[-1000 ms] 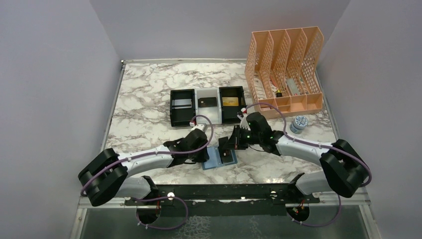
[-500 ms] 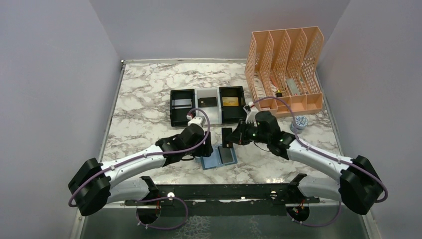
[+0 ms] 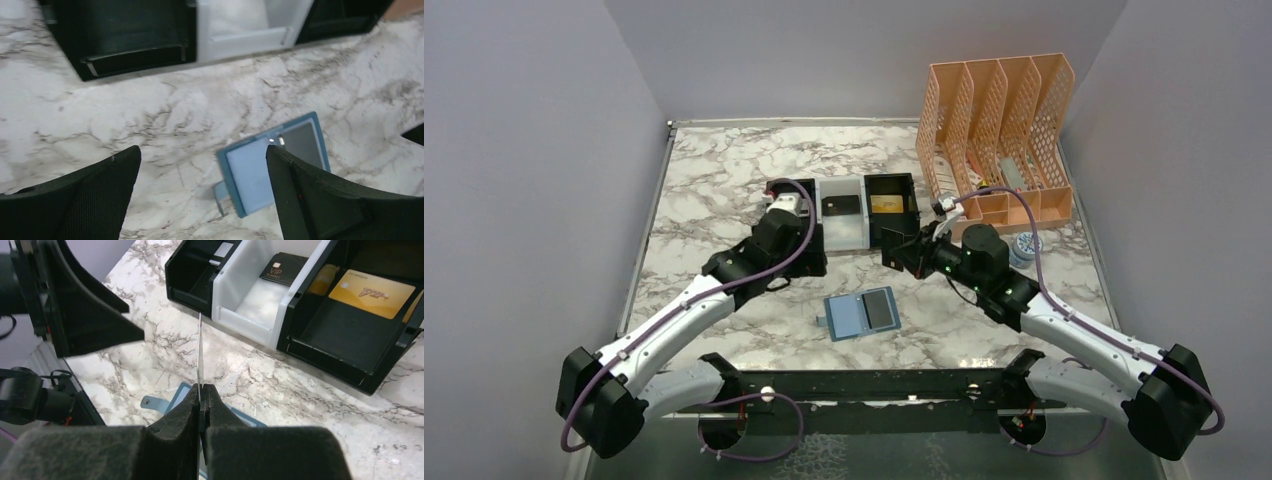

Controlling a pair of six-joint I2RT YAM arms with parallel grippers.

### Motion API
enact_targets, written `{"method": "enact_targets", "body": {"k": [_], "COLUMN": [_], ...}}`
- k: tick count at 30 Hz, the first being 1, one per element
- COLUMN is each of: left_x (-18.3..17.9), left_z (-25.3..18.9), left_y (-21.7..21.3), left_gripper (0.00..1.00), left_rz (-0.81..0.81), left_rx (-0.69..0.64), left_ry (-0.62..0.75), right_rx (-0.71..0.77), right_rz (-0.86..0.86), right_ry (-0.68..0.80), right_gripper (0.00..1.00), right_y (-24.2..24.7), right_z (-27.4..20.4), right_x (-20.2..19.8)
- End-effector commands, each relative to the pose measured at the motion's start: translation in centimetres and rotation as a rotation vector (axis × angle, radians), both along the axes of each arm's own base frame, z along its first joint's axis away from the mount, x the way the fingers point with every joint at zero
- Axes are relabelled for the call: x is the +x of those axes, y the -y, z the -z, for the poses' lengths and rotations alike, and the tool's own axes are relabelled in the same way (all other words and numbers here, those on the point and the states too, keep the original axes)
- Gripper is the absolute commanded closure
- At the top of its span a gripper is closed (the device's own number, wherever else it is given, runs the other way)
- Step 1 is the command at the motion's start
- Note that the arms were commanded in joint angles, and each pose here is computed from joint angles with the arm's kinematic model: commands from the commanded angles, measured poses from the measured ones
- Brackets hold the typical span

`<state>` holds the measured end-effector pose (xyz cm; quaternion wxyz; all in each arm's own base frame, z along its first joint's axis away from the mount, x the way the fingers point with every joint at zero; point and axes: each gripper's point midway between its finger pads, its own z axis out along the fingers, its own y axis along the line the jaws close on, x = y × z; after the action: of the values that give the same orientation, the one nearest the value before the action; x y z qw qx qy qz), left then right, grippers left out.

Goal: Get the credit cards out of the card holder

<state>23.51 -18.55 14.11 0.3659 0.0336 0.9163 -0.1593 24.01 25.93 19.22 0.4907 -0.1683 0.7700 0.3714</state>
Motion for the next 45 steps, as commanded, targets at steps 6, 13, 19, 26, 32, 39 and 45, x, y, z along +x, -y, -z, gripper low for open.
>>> {"method": "enact_targets", "body": {"k": [6, 13, 19, 26, 32, 39, 45], "left_x": [2.9, 2.6, 2.0, 1.7, 1.5, 1.5, 1.4], "left_z": [-3.1, -4.1, -4.4, -4.9, -5.2, -5.1, -5.2], "left_y": [-10.0, -12.7, -13.3, -14.1, -14.3, -14.1, -14.2], "left_gripper": [0.01, 0.01, 0.01, 0.01, 0.01, 0.01, 0.01], "left_rz": [-0.263, -0.373, -0.411, -0.444, -0.453, -0.444, -0.444], "left_rx": [0.154, 0.171, 0.144, 0.146, 0.139, 0.135, 0.134], "left_ry": [0.113, 0.219, 0.244, 0.271, 0.284, 0.279, 0.283], "right_rx": [-0.135, -0.224, -0.313, -0.608, -0.880, -1.004, -1.052], "right_rz": [-0.021, -0.048, -0.142, -0.230, -0.145, -0.166, -0.233], "right_ry": [0.252, 0.296, 0.392, 0.585, 0.662, 0.679, 0.663], "right_gripper": [0.99, 0.99, 0.99, 0.99, 0.99, 0.99, 0.99], "right_y": [-0.2, -1.7, -4.3, -8.7, -8.7, -9.7, -10.9], "right_z": [-2.7, -2.4, -2.3, -1.8, 0.5, 3.5, 6.3], "right_x": [2.8, 5.1, 7.4, 11.2, 15.6, 18.1, 19.1]}}
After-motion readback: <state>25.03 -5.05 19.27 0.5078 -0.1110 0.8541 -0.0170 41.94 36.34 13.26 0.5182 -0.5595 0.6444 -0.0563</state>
